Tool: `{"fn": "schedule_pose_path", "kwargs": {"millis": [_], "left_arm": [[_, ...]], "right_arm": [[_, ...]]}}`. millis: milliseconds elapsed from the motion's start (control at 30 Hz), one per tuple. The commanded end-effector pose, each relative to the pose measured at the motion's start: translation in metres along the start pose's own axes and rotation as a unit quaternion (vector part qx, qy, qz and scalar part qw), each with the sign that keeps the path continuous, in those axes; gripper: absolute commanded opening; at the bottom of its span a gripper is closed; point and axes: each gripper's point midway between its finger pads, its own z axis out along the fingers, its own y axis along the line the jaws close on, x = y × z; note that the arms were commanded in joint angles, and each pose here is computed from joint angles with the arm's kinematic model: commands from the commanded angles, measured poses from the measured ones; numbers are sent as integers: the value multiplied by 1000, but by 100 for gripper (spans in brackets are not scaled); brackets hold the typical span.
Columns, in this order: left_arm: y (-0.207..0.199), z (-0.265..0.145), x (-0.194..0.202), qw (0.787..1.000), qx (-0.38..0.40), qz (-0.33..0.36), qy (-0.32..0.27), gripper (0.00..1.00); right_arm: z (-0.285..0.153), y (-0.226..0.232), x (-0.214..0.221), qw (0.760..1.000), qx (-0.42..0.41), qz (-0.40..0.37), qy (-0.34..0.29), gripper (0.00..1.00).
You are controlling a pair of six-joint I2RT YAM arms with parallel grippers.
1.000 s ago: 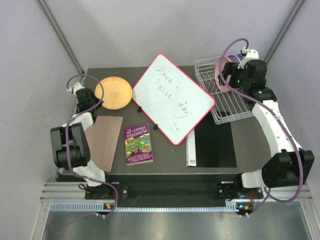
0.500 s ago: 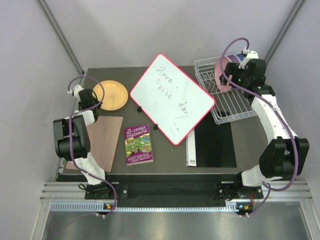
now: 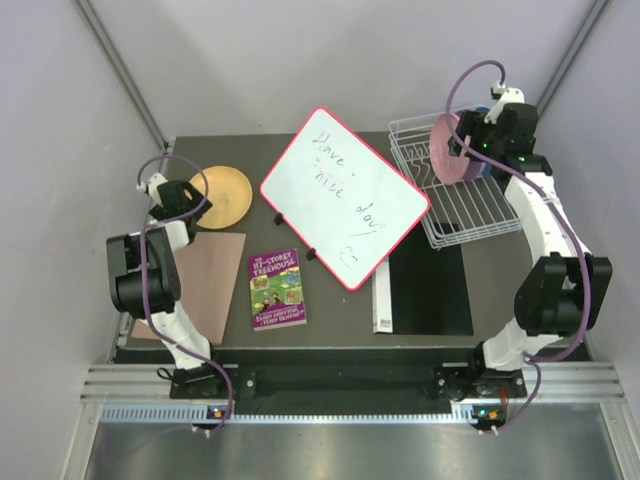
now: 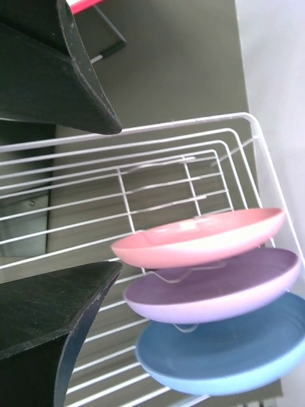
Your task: Unload the plates from the dish rack
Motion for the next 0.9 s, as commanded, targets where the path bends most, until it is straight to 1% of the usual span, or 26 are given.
{"fn": "schedule_pose_path", "kwargs": {"millis": [0,33,100,133,167,200,267,333,400,433,467,533,567,633,667,700,833,867], "left_arm": [[-17,-11,-30,999,28,-3,-27,86],[-22,-17,-35,999,36,-1,-31,87],[-27,-24,-41,998,49,-4,-35,87],[-33,-33,-50,997,60,-6,-45,87],[-37,-38,-52,996,71,-6,-44,87],[-41,-43,-55,996,80,-8,-47,87],[-48,-58,-67,994,92,-13,-58,87],[-56,-73,-78,991,111,-18,-71,87],[-63,-83,-79,989,130,-21,-70,87],[-67,-92,-85,987,139,-21,-79,87],[-68,-95,-83,987,142,-24,-78,86],[-80,-108,-84,982,171,-23,-78,86],[-83,-111,-83,981,178,-25,-76,86],[-94,-121,-82,976,203,-22,-76,84],[-95,-123,-81,976,204,-21,-77,84],[-97,-125,-79,975,207,-20,-75,85],[-104,-134,-78,971,225,-21,-77,84],[-103,-134,-77,971,224,-20,-76,84]], "right_arm": [[11,-10,-32,999,23,-21,-29,80],[19,-12,-28,999,26,-27,-20,80],[24,-16,-38,999,37,-32,-24,79],[34,-19,-30,999,40,-36,-9,79],[35,-20,-43,998,47,-40,-17,78],[37,-23,-38,998,53,-42,-3,76],[47,-25,-41,997,57,-49,1,76],[54,-28,-36,996,61,-56,12,73],[58,-32,-36,994,78,-69,15,71],[62,-36,-35,994,86,-72,20,69],[65,-37,-32,993,90,-73,24,65],[70,-42,-27,992,99,-73,37,62],[72,-42,-24,990,100,-90,42,60],[75,-46,-22,988,107,-99,46,56],[75,-48,-22,988,110,-103,46,55],[78,-32,-18,987,100,-118,50,54],[83,-26,-10,981,108,-147,60,52],[84,-22,-8,980,111,-155,62,42]]}}
